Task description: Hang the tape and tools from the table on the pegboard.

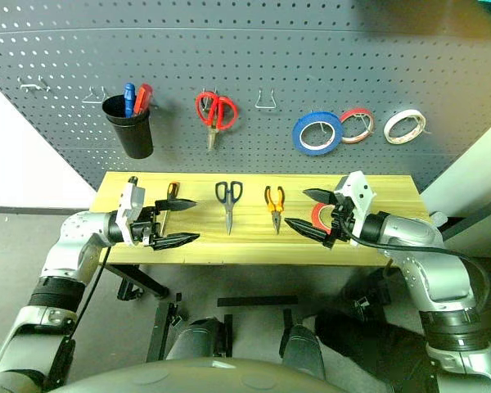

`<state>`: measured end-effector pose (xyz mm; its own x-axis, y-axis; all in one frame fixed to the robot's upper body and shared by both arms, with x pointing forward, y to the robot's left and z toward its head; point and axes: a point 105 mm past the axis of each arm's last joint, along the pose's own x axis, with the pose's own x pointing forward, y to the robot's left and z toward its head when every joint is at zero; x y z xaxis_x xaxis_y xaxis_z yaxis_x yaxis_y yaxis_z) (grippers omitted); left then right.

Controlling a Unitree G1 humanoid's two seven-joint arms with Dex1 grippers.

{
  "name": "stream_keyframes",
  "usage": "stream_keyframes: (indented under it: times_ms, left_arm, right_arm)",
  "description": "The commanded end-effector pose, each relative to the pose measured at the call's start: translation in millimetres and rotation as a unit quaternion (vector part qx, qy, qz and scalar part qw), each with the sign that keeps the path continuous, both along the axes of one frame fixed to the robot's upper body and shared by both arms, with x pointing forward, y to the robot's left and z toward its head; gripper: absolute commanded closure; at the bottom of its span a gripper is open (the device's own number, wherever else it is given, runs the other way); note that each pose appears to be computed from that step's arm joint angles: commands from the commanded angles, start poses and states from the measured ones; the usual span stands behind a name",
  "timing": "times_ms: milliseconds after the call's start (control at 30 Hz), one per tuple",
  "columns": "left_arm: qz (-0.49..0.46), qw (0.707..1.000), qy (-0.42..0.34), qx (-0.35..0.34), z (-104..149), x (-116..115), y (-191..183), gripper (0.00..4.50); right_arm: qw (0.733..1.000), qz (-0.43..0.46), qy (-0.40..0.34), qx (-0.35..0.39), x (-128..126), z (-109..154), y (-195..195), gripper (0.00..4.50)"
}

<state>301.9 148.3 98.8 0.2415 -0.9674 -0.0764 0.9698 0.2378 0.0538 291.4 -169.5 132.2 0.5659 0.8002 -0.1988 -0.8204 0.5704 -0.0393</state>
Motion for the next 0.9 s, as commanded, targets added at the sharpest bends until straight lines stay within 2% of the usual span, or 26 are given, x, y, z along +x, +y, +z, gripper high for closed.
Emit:
stream_keyframes:
  times_ms: [33, 233, 433, 700, 900]
  left_arm:
    - [-0.001, 1.0, -0.015, 0.003, 4.8, 2.7, -0.8, 0.13]
    - [-0.006, 1.0, -0.012, -0.001, 0.8, -0.3, -3.4, 0.13]
    - [-0.01, 1.0, -0.022, 0.004, 6.2, 1.5, -5.0, 0.13]
    - [-0.015, 0.999, -0.03, 0.021, 1.3, 12.9, -17.4, 0.13]
    - [-0.035, 0.998, -0.043, 0.011, 4.4, 19.0, -45.1, 0.13]
  right_arm:
    - [1.0, 0.003, -0.03, -0.003, 3.2, 11.8, -0.4, 0.0]
    - [0.999, -0.008, -0.031, 0.003, 4.4, 11.8, -1.2, 0.0]
    - [1.0, -0.011, -0.006, -0.006, -2.4, -4.5, 1.9, 0.0]
    - [0.996, -0.073, 0.017, -0.056, 11.2, -18.4, -15.5, 0.0]
    - [0.987, -0.111, 0.055, -0.104, 18.9, -31.2, -31.2, 0.0]
